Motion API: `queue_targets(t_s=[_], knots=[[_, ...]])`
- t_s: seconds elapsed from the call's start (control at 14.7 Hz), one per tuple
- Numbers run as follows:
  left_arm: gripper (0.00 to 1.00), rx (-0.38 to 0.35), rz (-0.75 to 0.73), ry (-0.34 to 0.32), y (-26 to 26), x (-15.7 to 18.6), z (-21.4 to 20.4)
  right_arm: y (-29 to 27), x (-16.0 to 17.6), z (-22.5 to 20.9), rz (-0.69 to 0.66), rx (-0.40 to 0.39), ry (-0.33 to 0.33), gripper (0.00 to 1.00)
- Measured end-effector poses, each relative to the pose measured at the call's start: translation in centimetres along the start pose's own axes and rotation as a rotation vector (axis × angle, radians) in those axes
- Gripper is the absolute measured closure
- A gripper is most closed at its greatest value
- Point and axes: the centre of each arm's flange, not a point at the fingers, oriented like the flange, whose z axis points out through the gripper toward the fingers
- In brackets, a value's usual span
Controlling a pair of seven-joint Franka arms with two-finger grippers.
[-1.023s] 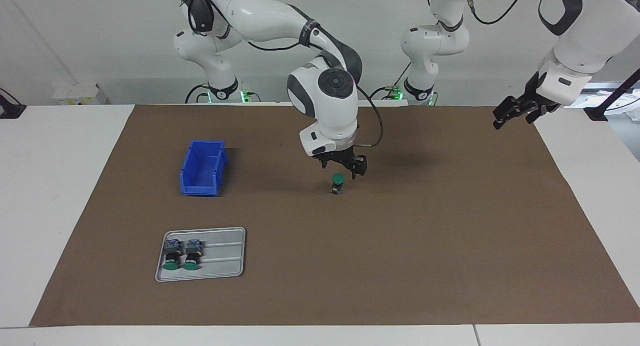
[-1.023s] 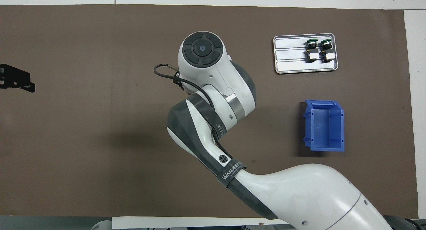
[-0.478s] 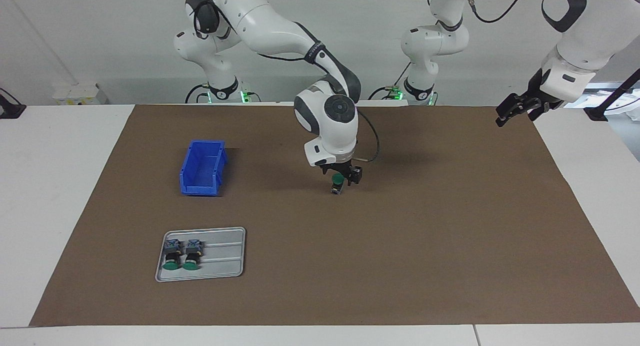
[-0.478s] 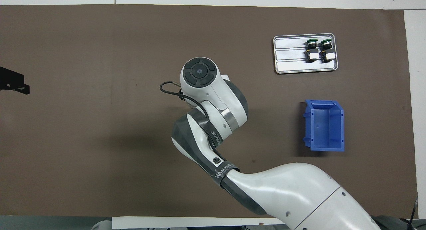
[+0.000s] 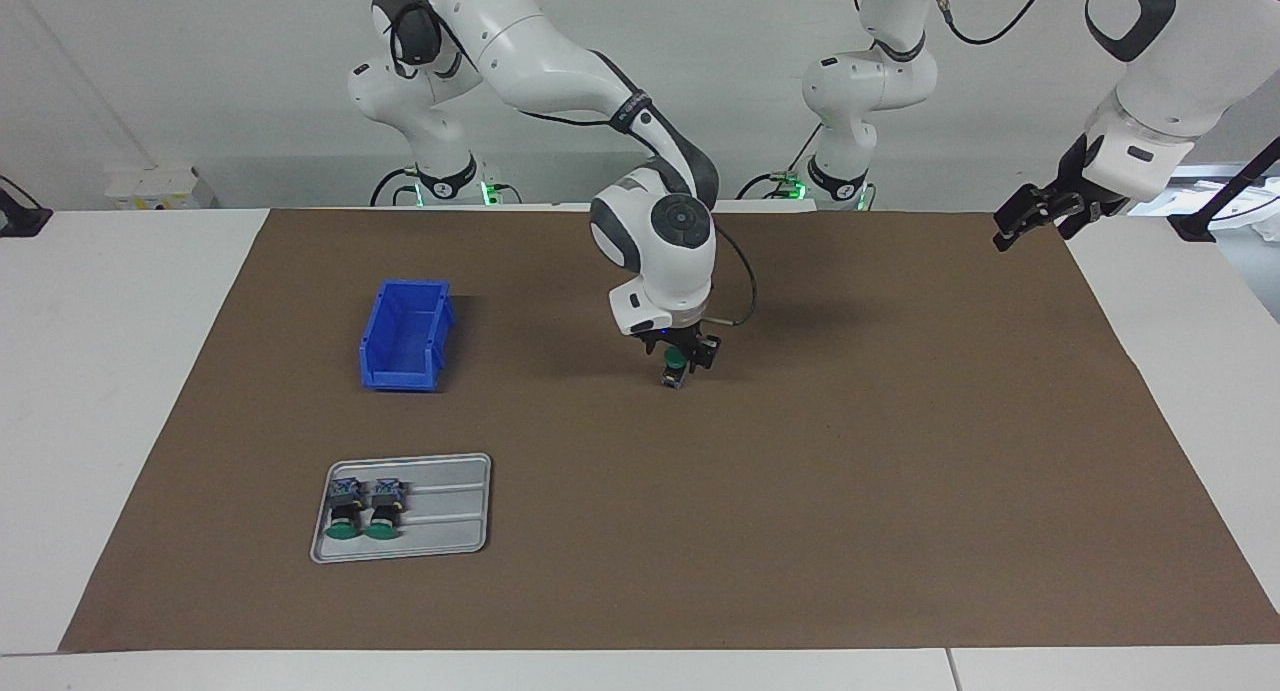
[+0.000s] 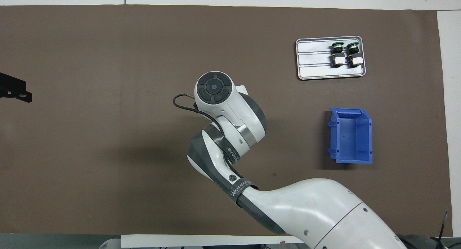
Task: Place and press button with both arms
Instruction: 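Grasp the green-capped part on the table with the right gripper, then carry the part with the right gripper over the blue bin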
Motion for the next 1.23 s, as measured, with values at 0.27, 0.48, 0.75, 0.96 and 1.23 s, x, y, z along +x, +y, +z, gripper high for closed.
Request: queue_targets(t_s=[0.27, 0.48, 0.75, 0.96, 1.23], knots=[[0.0, 0.0, -0.003, 0.0, -0.2, 0.0, 0.0, 0.1, 0.2, 0.3, -0.002, 0.002, 0.005, 0.44], [0.0, -0.001, 0.03, 0.0, -1.4, 0.1, 0.0, 0.4, 0.6, -0.5, -0.038, -0.019, 0.001, 0.66], [0.0, 0.0, 0.049, 0.002, -1.5, 0.2, 0.0, 3.3, 4.3, -6.5, -0.235, -0.035, 0.002, 0.66], [0.0, 0.0, 0.051, 0.002, -1.3, 0.2, 0.0, 10.8, 8.3, -11.5, -0.401, -0.047, -0.009, 0.66], [0.0, 0.0, 0.053, 0.001, -1.2, 0.2, 0.0, 22.4, 10.7, -14.8, -0.576, -0.054, -0.013, 0.66]])
